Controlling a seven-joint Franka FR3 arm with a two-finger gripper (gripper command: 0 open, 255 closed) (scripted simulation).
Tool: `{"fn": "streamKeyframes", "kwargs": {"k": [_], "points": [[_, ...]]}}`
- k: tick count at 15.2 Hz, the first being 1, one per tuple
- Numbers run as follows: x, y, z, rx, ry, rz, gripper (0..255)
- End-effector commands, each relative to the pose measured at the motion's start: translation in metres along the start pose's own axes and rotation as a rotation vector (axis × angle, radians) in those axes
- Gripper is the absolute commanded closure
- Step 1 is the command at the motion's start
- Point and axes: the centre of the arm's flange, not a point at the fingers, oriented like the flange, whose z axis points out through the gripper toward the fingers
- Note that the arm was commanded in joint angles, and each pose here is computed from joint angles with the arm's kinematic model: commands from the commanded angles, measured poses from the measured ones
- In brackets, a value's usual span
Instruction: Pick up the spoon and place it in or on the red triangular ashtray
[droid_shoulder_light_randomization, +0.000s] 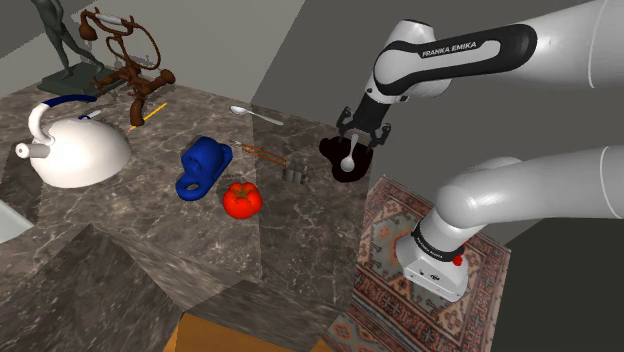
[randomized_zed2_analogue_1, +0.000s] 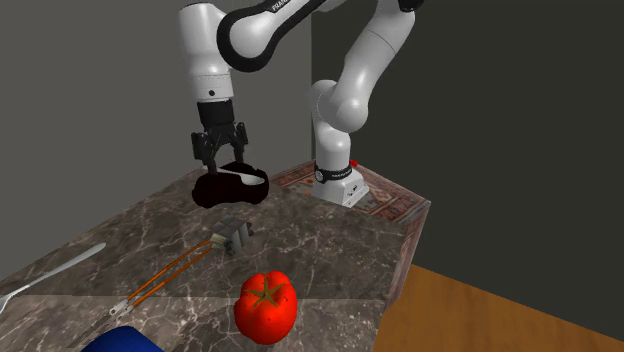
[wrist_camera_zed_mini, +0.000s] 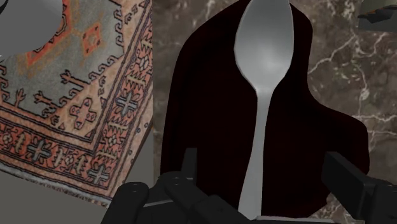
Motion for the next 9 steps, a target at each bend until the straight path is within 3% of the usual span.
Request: {"fn": "streamKeyframes", "kwargs": {"k": [1,5,9], "points": [[0.000,0.000,0.000,0.000,0.000,0.000,0],[0.000,0.000,-0.050,0.000,0.000,0.000,0],[0.000,0.000,-0.050,0.000,0.000,0.000,0]]}}
